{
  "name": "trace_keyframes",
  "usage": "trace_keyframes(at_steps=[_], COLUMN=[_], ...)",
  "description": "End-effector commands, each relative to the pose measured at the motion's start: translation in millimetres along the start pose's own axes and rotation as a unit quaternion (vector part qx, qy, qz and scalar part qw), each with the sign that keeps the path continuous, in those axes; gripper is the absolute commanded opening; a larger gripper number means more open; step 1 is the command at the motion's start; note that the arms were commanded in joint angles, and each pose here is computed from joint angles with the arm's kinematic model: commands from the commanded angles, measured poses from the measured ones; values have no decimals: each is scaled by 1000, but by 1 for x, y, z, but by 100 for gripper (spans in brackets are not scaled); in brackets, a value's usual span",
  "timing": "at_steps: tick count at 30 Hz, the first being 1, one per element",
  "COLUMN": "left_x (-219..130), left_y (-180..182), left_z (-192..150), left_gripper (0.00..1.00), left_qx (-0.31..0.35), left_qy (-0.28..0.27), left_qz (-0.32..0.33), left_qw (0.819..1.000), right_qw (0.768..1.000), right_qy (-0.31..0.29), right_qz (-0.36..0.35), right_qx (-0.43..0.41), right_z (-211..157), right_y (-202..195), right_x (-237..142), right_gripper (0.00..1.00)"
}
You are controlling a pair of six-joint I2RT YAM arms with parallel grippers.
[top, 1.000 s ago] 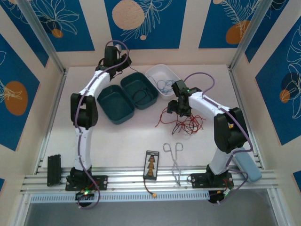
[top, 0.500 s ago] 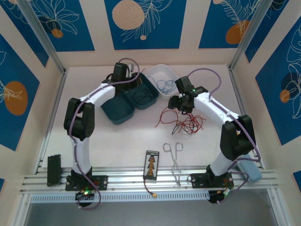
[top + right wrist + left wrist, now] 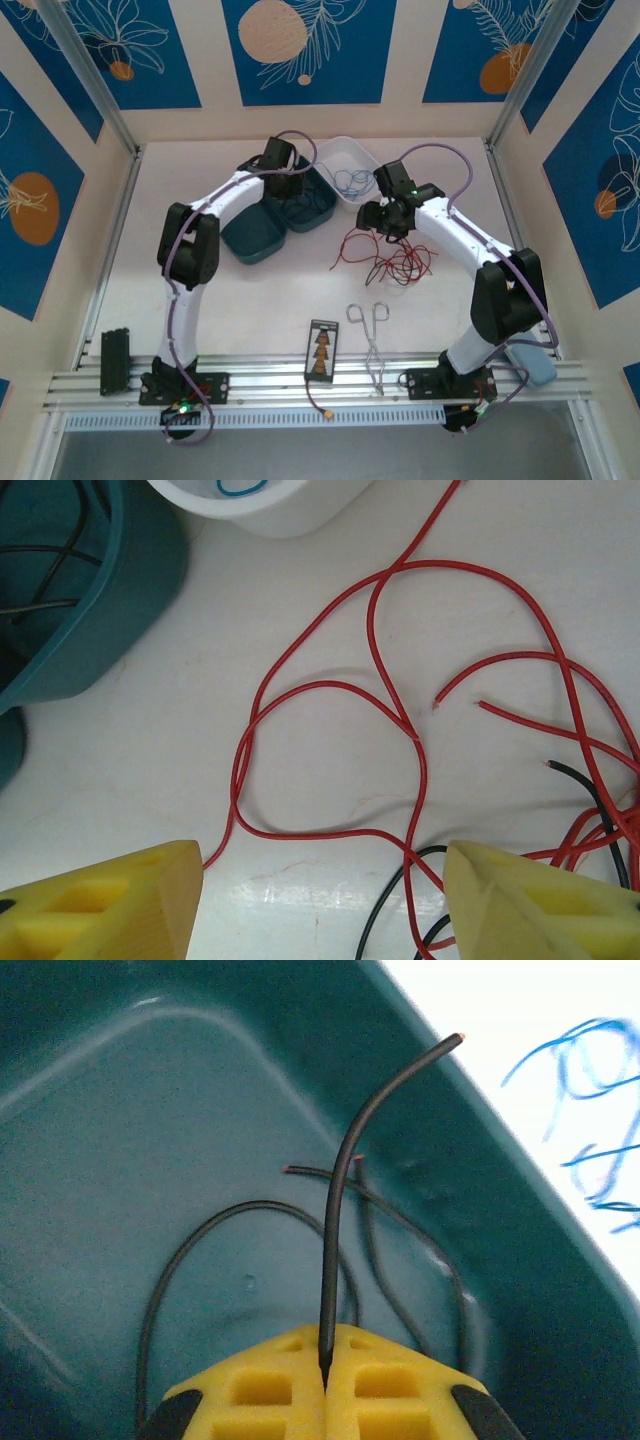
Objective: Untangle the cables
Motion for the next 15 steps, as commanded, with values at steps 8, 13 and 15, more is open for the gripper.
trace_keyframes(at_steps=[8,13,15], left_x=[29,41,46], left_y=[7,6,7], left_z=[-1,4,4], left_gripper=[0,0,0], left_qx=[69,110,124], left_qy=[60,75,81], left_qz=[88,136,154], left_qw=[992,982,977], right_qw=[1000,1000,1000], right_qy=[7,10,11], right_qz=[19,19,18], right_qx=[-3,-3,-3], right_z=[-4,-5,-5], right_y=[5,5,4], right_x=[-3,0,1], right_gripper=[65,65,65])
Point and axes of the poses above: each hand's point on the last joint's axis, 136 mm out from that joint toward the fingers, its own x axis out along the fingers, its own y axis along the line the jaws close on, z = x × y, the point moved 9 cm from there along -x, back along the fingers, and after that the axes turned 6 degrees about x, right-handed, at the moved point
